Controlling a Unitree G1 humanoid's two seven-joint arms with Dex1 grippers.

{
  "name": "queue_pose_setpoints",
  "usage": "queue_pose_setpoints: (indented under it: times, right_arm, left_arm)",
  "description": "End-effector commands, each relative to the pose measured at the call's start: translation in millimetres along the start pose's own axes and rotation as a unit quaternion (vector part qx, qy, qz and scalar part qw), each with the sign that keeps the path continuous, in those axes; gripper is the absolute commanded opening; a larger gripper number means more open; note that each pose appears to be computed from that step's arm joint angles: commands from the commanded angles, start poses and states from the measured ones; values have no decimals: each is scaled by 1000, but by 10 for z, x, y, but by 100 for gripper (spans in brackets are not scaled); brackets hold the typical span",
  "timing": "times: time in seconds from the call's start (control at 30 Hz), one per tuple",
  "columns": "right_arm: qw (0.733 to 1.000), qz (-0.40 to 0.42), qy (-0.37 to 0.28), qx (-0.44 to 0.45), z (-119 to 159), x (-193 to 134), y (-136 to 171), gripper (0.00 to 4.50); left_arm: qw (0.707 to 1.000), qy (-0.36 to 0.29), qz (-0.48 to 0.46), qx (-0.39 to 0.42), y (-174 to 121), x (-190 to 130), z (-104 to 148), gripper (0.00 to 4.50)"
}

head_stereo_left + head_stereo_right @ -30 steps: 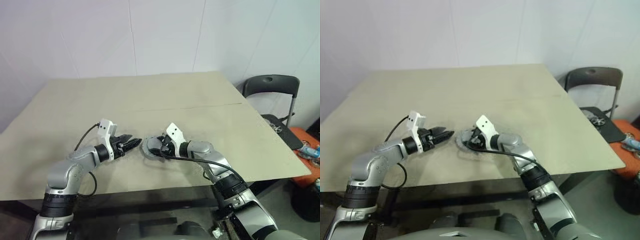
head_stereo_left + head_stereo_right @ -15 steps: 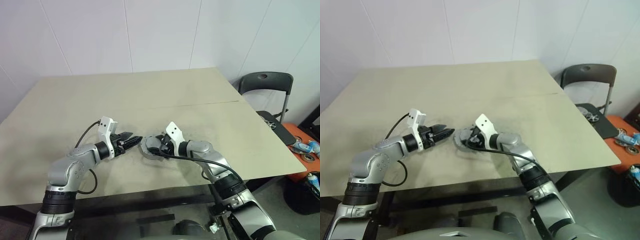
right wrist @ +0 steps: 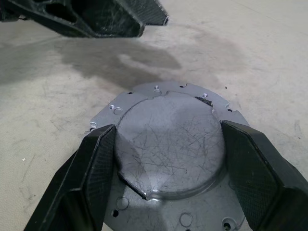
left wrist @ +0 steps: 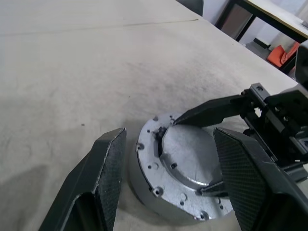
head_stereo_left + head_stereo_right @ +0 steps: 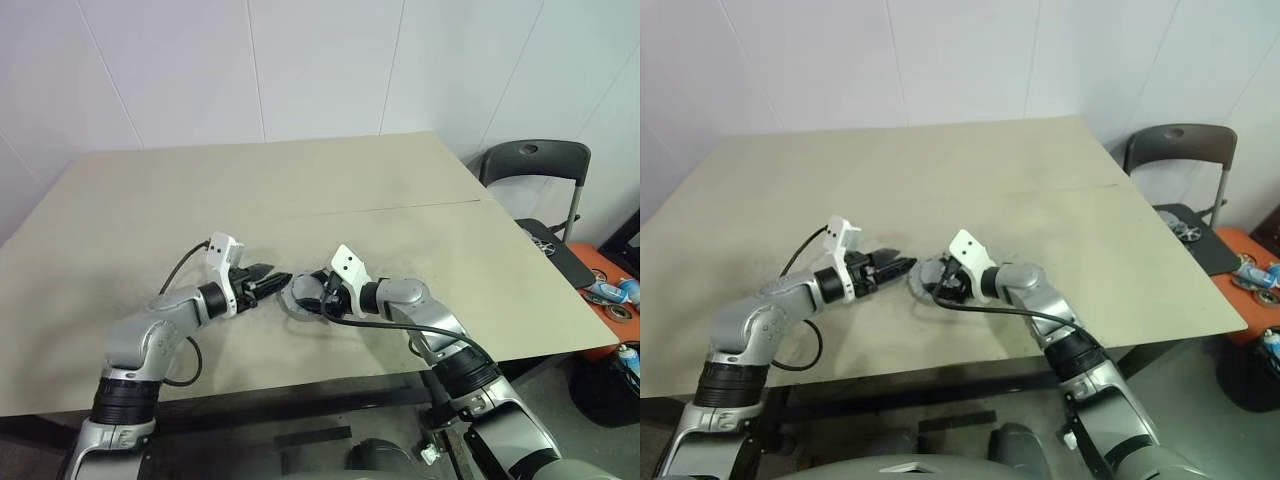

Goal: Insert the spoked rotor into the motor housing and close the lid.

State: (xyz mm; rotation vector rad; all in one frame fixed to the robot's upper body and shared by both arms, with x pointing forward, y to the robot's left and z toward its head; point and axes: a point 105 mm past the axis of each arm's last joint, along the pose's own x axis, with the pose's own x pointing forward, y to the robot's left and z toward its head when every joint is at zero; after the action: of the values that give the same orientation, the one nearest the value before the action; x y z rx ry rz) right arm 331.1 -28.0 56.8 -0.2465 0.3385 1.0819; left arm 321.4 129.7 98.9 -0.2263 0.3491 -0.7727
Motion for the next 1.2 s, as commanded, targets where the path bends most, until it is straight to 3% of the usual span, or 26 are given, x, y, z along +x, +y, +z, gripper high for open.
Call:
queue_pose_setpoints:
  times: [0.03, 0.23, 0.37, 0.47, 0.63, 1.03, 1.17, 1.2]
  right_arm:
    - [993, -38, 103, 40, -572, -74, -104, 303]
    - [992, -32, 117, 33, -609, -75, -88, 303]
    - [992, -30, 122, 33, -636, -77, -67, 303]
    - [992, -31, 121, 35, -635, -71, -57, 303]
    - [992, -36, 118, 42, -627, -78, -65, 303]
    - [990, -43, 124, 48, -690, -131, -77, 303]
    - [990, -41, 125, 48, -697, -129, -68, 303]
    - [990, -40, 125, 47, -697, -127, -68, 303]
  left_arm:
    - [1000, -17, -6, 20, -36, 35, 138, 307]
    - [1000, 2, -24, 13, -97, 144, 63, 307]
    - [999, 33, -31, -5, -42, 247, -146, 307]
    - [999, 35, -33, -17, -28, 319, -202, 249]
    - [998, 29, -54, -28, -121, 411, -171, 79]
    - [995, 48, -84, -36, -279, 509, -261, 79]
    - [993, 82, -86, -24, -269, 519, -410, 79]
    - [992, 98, -83, -16, -263, 517, -486, 45]
